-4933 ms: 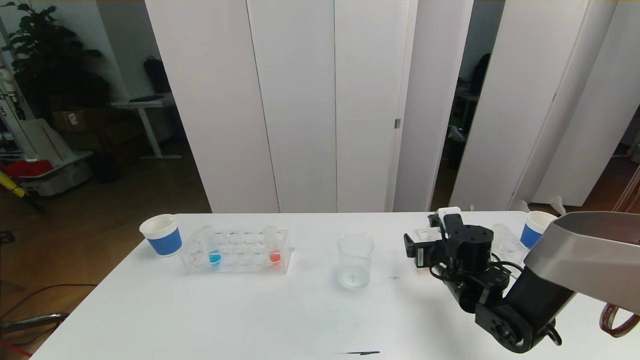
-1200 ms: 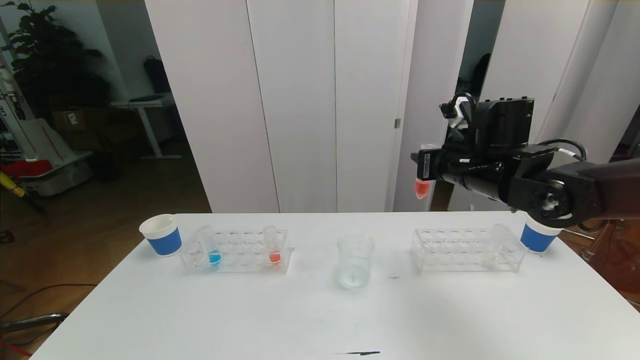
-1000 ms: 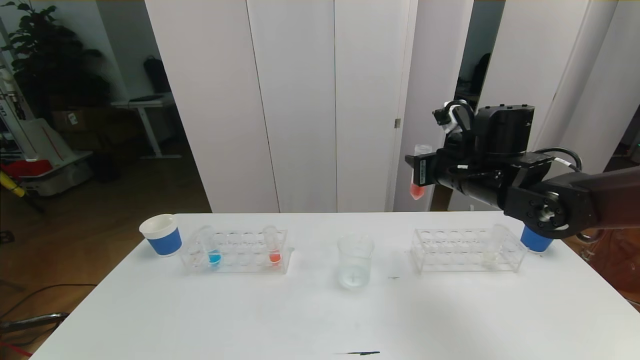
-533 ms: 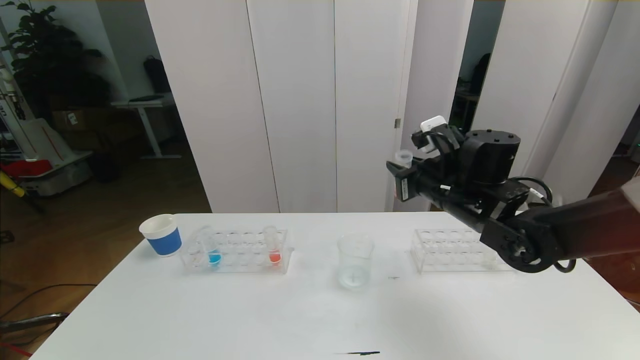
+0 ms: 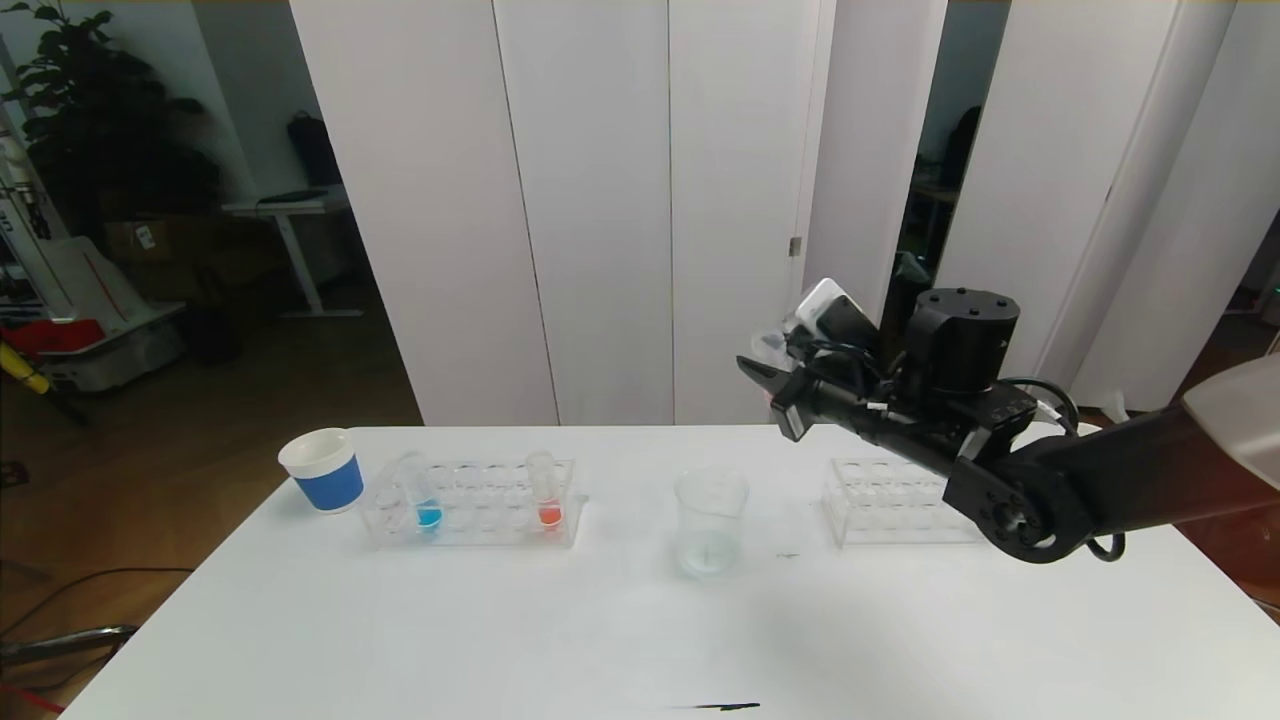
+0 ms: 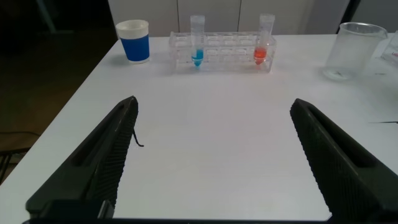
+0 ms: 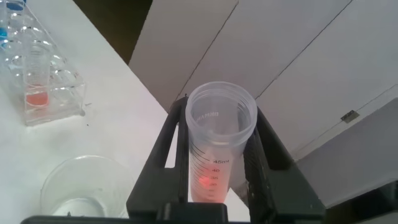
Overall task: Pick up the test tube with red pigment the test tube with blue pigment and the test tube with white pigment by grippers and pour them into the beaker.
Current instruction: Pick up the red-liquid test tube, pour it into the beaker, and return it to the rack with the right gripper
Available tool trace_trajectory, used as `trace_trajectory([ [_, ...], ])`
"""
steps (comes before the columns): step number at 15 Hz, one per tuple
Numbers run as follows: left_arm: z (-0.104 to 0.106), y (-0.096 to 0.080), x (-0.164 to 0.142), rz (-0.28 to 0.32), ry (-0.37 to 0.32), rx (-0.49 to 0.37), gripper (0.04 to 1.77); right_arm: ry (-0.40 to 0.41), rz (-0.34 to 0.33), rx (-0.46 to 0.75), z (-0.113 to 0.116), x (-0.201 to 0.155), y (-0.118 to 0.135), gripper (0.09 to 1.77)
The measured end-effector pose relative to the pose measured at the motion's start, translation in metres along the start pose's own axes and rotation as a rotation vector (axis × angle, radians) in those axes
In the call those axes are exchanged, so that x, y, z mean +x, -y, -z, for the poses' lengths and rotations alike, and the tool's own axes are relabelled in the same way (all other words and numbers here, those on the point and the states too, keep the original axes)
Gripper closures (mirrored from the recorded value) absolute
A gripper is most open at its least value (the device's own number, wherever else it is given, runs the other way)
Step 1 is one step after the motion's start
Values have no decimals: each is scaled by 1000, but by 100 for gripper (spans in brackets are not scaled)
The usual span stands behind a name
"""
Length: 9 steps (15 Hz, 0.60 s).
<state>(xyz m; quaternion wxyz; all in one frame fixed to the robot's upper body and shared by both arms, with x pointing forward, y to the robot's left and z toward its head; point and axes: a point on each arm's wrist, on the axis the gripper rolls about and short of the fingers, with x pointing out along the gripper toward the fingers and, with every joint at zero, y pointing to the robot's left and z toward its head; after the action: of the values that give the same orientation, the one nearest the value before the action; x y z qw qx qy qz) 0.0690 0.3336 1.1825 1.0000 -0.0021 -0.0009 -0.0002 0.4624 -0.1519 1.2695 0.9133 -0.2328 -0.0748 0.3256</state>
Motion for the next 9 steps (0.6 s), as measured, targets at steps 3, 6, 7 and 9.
trace_trajectory([
  [3,0,0,0,0,-1,0,6,47,-76,-137,0,2,1,128],
  [6,0,0,0,0,0,0,6,92,-119,-282,5,6,5,128],
  [7,0,0,0,0,0,0,6,105,-135,-323,7,7,6,128],
  [9,0,0,0,0,-1,0,6,135,-164,-430,13,9,9,128],
])
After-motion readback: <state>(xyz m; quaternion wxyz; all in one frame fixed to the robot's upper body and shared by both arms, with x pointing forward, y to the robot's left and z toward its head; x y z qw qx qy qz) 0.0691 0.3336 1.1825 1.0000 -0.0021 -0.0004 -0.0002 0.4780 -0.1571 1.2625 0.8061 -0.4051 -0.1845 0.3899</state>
